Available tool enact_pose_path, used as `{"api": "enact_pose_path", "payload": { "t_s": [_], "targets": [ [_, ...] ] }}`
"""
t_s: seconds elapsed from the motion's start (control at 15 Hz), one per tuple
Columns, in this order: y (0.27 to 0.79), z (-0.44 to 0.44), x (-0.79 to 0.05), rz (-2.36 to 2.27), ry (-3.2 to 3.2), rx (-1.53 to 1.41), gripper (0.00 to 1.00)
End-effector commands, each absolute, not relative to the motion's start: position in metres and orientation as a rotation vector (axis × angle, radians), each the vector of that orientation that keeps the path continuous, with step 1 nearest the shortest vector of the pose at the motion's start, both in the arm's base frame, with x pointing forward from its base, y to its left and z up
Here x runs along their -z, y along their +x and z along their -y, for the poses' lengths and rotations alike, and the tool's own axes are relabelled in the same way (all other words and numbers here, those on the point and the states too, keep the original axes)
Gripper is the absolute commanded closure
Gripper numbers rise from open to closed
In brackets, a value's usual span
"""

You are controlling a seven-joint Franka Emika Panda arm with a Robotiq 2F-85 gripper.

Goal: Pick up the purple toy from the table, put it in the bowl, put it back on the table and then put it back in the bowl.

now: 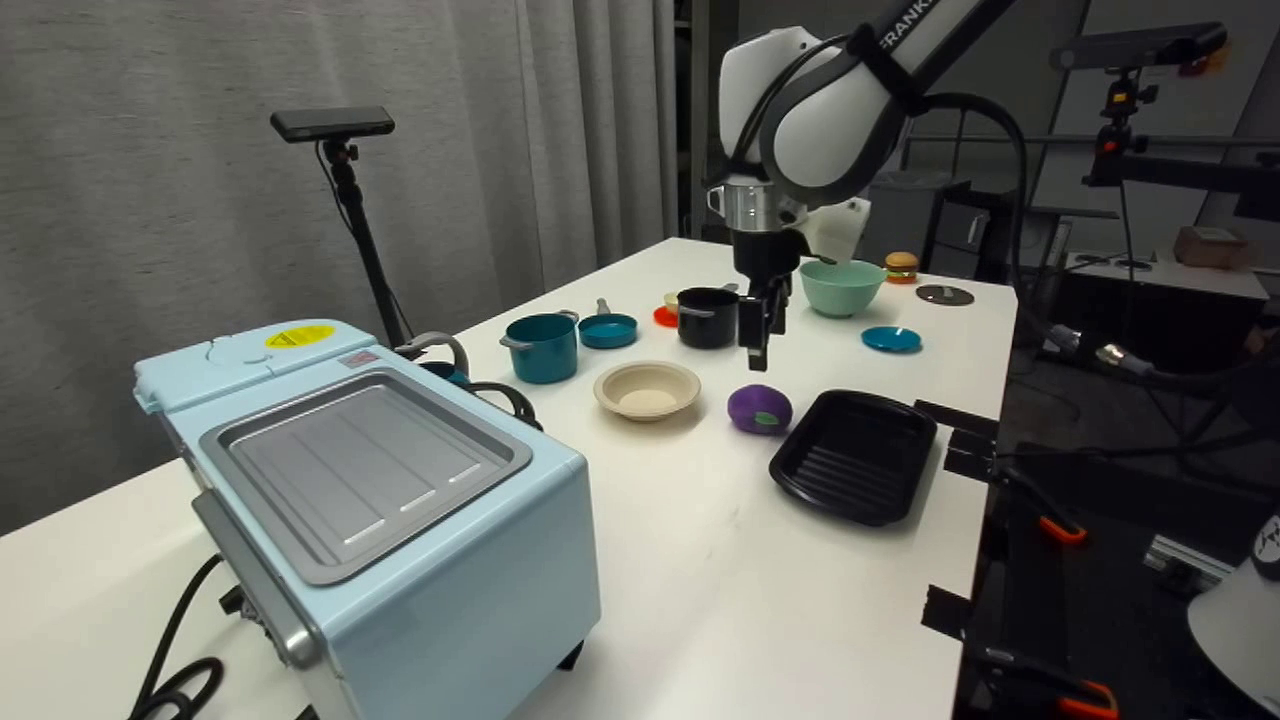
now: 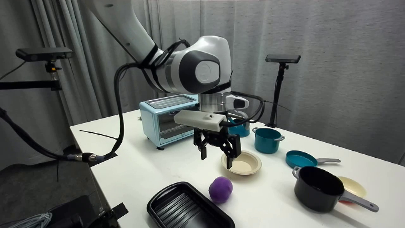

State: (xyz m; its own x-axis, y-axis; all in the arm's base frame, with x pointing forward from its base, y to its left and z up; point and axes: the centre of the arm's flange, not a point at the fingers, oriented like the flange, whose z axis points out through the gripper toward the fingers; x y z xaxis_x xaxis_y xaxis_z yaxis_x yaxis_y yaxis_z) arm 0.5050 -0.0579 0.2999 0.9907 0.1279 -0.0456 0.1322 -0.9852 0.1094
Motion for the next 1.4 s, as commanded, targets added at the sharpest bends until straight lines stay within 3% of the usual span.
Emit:
{"api": "enact_pose_path", "payload": {
  "t_s": [0.0,1.27,1.33],
  "targets": [
    [0.499,0.060,-0.305,-0.215,3.029,0.063,0.00],
    [0.545,0.042,-0.210,-0.239,2.921,0.164,0.00],
    [0.546,0.040,-0.207,-0.240,2.920,0.170,0.13]
  ]
}}
